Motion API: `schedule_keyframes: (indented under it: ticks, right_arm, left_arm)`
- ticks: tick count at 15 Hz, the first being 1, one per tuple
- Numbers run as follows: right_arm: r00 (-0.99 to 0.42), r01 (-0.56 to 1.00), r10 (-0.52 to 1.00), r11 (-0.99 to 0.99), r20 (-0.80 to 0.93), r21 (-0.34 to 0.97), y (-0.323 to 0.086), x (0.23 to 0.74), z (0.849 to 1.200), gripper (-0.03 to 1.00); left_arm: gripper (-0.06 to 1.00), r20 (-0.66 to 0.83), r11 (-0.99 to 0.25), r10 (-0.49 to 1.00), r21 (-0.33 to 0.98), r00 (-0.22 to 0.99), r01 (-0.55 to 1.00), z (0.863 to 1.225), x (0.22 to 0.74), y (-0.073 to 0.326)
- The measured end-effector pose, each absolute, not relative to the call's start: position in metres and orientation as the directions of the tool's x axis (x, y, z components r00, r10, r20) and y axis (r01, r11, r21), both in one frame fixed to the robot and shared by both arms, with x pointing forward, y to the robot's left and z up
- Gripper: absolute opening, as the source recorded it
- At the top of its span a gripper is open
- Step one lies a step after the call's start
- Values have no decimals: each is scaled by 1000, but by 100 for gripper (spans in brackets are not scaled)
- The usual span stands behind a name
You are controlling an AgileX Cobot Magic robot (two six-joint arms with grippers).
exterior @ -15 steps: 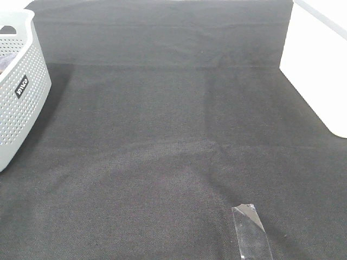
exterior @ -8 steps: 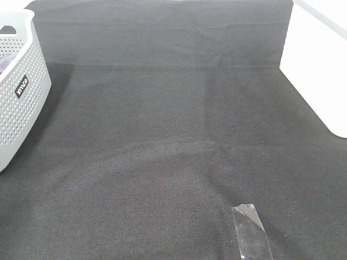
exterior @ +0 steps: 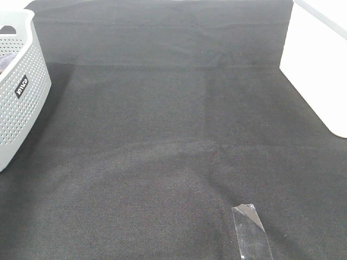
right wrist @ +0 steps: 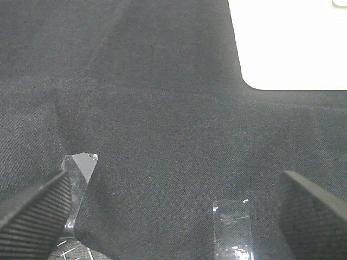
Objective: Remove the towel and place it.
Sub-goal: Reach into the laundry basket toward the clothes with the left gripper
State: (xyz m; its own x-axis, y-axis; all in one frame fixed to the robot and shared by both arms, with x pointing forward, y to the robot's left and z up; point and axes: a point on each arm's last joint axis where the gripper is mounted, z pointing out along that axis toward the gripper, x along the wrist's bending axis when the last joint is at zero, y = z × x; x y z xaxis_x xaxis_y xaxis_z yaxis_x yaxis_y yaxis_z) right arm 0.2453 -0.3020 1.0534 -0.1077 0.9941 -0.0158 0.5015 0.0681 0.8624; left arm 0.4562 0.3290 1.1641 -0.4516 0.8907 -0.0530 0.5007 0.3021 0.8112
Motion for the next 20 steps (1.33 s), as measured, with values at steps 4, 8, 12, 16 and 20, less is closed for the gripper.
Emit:
schedule_keyframes:
  ticks: [4,8,12,16,20]
  right_arm:
    - [-108,502,994,68,-16,862,-302,245,1053,96]
    - [-108,502,994,68,-16,862,-302,245,1053,96]
    - [-108,502,994,68,-16,862,-302,245,1053,96]
    - [-108,502,994,68,-16,862,-302,245,1053,96]
    - [-108,502,994,68,-16,862,-302,245,1053,96]
  left_arm:
    - [93,-89,394,840,780,-536,487,1151,492,331]
    - [92,-82,470,781,728,-619,498,1118,523,334]
    - [92,-78,522,708,728,-702,445,1094,545,339]
    - [91,-103,545,691,724,-716,422,1071,585,338]
    - [90,-91,556,692,699,-716,450,1047,623,336]
